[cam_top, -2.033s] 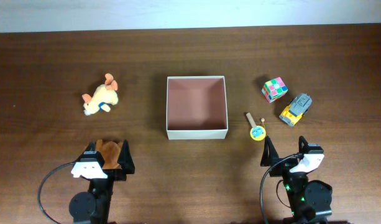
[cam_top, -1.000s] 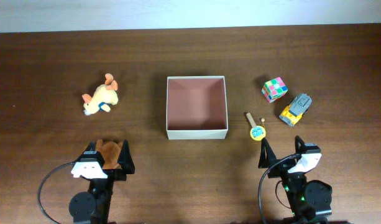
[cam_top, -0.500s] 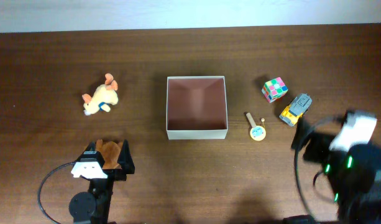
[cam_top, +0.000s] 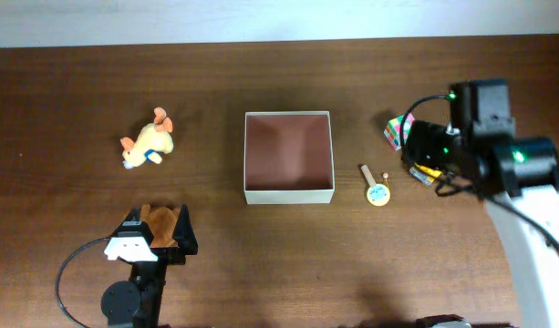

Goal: Pack container
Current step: 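Move the right gripper over the grey-and-yellow toy truck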

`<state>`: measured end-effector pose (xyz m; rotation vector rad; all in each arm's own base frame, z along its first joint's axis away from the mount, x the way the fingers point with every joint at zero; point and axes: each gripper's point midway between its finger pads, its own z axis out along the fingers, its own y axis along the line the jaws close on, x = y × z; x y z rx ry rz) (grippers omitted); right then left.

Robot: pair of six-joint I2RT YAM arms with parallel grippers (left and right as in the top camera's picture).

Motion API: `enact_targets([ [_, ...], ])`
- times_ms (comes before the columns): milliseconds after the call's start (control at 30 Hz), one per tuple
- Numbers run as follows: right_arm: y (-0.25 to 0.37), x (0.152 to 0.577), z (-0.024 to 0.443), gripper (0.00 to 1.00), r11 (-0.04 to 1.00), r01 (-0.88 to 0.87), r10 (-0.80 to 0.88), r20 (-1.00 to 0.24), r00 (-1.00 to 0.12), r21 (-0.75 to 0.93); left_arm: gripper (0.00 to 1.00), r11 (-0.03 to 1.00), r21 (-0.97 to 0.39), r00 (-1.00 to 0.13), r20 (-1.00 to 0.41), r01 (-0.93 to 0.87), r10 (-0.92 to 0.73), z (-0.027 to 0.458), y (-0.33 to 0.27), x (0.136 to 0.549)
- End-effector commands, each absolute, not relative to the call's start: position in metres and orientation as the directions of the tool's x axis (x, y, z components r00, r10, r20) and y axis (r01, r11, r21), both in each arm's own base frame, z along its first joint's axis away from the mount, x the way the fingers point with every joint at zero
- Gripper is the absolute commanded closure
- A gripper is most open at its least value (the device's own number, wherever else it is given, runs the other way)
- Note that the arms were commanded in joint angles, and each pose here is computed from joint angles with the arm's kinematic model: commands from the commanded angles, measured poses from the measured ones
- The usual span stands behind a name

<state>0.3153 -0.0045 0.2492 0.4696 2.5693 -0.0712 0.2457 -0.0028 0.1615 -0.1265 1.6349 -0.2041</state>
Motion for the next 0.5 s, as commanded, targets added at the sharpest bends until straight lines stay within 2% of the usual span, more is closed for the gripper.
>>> enact_targets([
  [0, -0.024, 0.324, 0.234, 0.01, 0.809, 0.576, 0.562, -0.447, -0.696, 0.119, 0.01, 0.979, -0.193, -0.075, -0.979, 0.056, -0.189, 0.16, -0.005, 0.245],
  [233, -0.051, 0.336, 0.187, 0.01, 0.751, 0.65, 0.653, -0.283, -0.703, 0.118, 0.01, 0.98, -0.193, -0.075, -0.979, 0.056, -0.189, 0.16, -0.005, 0.245],
  [467, -0.069, 0.338, 0.141, 0.01, 0.764, 0.637, 0.645, -0.121, -0.754, 0.102, 0.01, 0.979, -0.193, -0.075, -0.979, 0.056, -0.189, 0.16, -0.005, 0.245],
])
